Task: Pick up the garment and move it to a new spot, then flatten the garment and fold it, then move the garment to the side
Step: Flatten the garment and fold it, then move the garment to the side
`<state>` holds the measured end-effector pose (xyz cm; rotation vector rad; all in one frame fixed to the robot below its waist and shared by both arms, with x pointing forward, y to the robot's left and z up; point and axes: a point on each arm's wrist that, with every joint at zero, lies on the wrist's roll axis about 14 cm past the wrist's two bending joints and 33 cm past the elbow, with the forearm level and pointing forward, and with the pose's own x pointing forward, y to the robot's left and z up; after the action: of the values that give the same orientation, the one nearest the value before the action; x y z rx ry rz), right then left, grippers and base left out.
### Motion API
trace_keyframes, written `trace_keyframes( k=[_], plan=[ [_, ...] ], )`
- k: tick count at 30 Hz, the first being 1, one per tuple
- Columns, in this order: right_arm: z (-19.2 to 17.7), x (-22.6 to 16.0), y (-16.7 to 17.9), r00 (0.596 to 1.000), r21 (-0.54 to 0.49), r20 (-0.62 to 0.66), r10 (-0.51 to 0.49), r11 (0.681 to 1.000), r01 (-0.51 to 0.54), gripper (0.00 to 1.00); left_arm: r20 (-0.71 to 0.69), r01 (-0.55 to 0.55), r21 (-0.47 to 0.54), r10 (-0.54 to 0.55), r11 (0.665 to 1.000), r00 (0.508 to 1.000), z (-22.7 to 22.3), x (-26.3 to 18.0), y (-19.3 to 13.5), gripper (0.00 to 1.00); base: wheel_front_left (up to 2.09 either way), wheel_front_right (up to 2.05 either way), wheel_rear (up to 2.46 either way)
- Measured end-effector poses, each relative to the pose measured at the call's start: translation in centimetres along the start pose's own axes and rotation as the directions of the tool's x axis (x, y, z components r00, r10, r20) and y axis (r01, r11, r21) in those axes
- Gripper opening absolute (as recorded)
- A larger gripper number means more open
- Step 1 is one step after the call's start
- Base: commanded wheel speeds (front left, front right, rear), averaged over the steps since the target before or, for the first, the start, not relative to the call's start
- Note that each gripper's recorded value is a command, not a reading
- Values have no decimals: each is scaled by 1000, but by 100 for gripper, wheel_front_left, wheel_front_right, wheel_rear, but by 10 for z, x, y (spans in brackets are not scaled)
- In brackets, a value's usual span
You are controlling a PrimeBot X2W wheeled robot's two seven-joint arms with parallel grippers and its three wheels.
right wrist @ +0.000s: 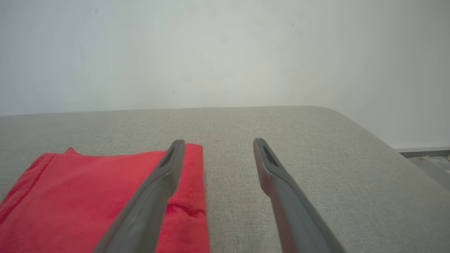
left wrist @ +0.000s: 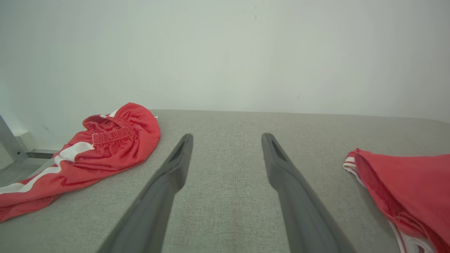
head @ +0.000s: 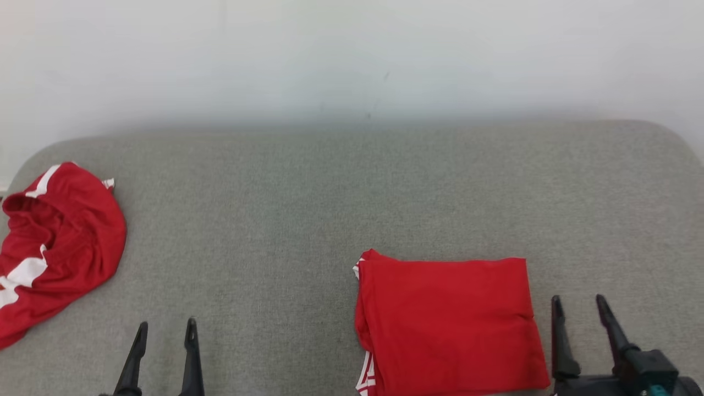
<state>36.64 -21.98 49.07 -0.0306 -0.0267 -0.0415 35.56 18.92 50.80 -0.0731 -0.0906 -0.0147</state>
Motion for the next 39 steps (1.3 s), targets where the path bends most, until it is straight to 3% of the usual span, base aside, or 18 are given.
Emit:
trace_keyframes(
  k=[13,39],
  plan=[
    [15,-16,1,999,-9,46,5,1000,-5,100,-54,-22,-35,20,999,998,-17,-10,0,100,0,0,0],
    [1,-12,7,1000,7,3,18,1000,-18,100,-102,-31,-53,26,998,994,-32,-15,2,100,0,0,0]
  ],
)
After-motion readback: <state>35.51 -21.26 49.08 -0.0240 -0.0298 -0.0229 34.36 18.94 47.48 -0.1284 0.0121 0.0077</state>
